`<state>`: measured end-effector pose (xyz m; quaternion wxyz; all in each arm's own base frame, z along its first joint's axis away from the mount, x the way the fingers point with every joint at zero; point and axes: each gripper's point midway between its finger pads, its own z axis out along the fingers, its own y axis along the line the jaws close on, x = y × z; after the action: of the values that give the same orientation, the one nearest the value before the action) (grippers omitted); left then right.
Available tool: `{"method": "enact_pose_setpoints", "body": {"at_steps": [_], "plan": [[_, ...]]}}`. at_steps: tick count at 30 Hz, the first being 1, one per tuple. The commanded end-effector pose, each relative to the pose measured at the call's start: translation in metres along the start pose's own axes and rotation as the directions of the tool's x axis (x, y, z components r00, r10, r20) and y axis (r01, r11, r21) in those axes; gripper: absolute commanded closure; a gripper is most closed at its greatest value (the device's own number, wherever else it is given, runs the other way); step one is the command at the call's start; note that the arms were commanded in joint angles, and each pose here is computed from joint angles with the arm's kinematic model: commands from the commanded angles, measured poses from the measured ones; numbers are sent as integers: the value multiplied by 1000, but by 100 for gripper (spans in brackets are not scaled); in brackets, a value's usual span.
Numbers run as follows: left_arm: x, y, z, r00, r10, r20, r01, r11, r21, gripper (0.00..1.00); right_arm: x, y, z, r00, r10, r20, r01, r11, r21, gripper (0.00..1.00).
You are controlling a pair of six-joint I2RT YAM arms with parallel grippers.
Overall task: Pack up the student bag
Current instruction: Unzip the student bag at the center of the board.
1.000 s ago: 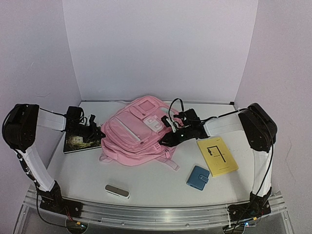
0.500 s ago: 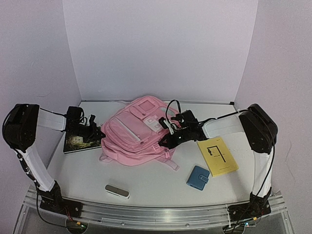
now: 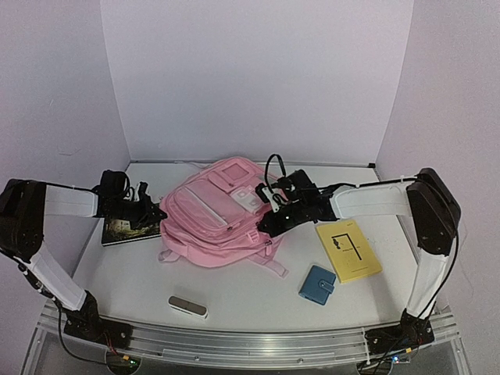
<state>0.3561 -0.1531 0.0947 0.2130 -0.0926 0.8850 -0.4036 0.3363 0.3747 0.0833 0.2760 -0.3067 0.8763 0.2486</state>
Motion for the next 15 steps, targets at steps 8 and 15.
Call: {"method": "enact_pose_setpoints", "body": {"at_steps": [8,15], "plan": [[-25,-50,-23,970,66,235,-76,996,34,100,1,79,-7,998,48,-44,-50,998,-37,100],[-21,-65,-24,957,85,279,-94,995,19,100,-1,124,-7,995,87,-46,-91,991,-103,100]]}}
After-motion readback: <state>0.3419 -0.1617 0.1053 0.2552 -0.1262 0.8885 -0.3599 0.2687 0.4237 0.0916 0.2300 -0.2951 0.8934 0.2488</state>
